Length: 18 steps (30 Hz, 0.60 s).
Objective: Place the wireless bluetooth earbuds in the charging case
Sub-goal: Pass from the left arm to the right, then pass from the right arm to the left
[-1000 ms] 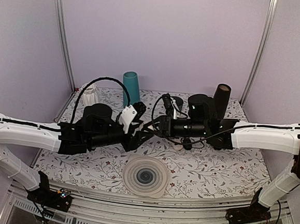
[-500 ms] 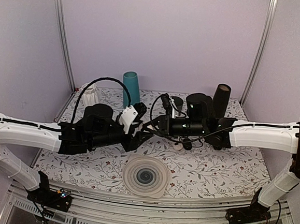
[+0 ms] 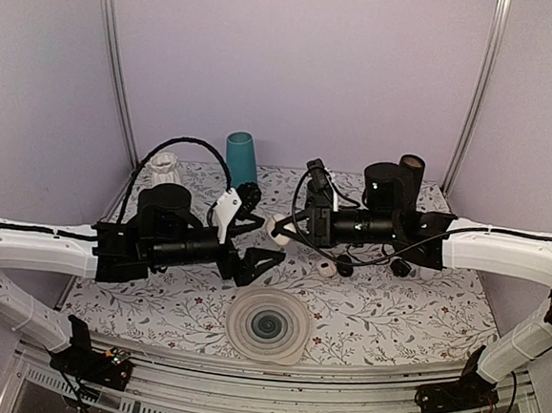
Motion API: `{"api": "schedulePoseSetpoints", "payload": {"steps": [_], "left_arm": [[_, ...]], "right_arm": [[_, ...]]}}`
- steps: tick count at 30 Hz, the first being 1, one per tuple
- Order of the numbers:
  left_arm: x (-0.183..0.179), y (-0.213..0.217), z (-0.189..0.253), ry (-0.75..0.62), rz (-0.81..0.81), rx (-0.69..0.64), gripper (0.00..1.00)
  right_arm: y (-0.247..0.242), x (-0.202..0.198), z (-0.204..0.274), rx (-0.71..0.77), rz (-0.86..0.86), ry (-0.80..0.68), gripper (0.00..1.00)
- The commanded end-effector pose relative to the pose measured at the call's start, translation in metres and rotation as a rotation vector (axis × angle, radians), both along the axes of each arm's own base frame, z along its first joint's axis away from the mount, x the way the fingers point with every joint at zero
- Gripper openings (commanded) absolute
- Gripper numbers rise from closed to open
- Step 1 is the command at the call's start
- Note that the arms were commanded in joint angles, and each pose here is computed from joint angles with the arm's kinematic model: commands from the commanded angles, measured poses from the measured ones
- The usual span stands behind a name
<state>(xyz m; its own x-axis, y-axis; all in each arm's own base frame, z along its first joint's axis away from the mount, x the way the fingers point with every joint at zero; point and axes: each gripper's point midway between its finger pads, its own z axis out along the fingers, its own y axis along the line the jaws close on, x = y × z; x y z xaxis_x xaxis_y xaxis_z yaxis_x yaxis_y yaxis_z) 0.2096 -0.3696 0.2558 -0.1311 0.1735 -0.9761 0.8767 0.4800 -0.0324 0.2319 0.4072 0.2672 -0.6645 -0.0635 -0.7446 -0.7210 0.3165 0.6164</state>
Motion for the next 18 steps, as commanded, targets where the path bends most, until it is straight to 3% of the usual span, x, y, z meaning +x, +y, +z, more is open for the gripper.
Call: {"api": "schedulePoseSetpoints", "payload": {"steps": [1, 9, 18], "left_arm": [[-0.011, 0.007, 0.005, 0.094, -0.112, -0.065, 0.87], [-0.030, 0.011, 0.031, 0.252, -0.371, -0.192, 0.57], [-0.048, 0.004, 0.049, 0.327, -0.566, -0.237, 0.46]], "right_arm": [[-0.015, -0.011, 0.012, -0.005, 0.083, -0.116, 0.03], [-0.023, -0.036, 0.034, -0.006, 0.223, -0.265, 0.03], [-0.021, -0.043, 0.039, -0.009, 0.287, -0.294, 0.04]]}}
